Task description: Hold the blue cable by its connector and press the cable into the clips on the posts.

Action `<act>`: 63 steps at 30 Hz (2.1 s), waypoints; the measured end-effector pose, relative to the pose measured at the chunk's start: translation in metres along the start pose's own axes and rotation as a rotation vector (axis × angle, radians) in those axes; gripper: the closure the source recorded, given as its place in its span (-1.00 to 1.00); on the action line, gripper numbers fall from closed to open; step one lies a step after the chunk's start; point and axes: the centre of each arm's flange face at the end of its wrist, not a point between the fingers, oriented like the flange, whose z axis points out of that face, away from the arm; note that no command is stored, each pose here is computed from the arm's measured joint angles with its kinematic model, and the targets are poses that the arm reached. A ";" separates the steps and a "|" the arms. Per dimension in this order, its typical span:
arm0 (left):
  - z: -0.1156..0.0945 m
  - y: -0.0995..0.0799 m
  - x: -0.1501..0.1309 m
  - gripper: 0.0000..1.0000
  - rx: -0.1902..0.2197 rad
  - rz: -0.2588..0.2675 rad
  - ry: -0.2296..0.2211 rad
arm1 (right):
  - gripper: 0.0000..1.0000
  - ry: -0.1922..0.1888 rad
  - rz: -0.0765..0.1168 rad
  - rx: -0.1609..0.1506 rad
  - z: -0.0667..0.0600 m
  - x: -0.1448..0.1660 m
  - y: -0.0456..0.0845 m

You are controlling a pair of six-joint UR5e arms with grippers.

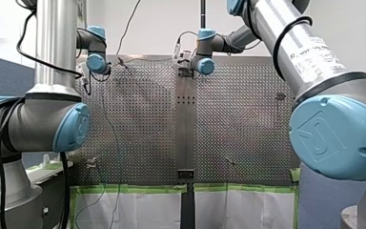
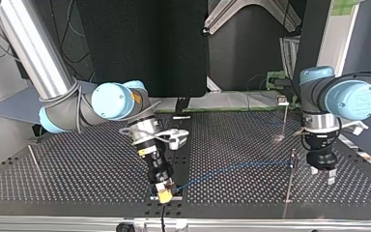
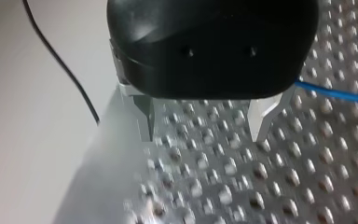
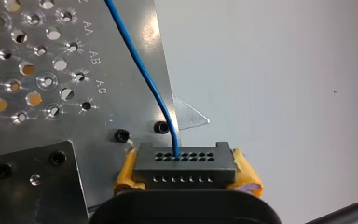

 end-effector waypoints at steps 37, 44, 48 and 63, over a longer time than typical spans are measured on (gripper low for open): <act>-0.105 -0.040 -0.027 -1.00 0.083 0.028 0.249 | 1.00 -0.021 0.003 0.005 -0.002 -0.002 -0.006; -0.138 -0.056 -0.041 -1.00 0.121 0.007 0.279 | 1.00 -0.021 0.003 0.005 -0.002 -0.002 -0.006; -0.148 -0.058 -0.048 -1.00 0.115 0.019 0.289 | 1.00 -0.022 0.003 0.004 -0.002 -0.002 -0.006; -0.154 -0.058 -0.043 -1.00 0.129 0.084 0.366 | 1.00 -0.023 0.003 0.004 -0.003 -0.003 -0.005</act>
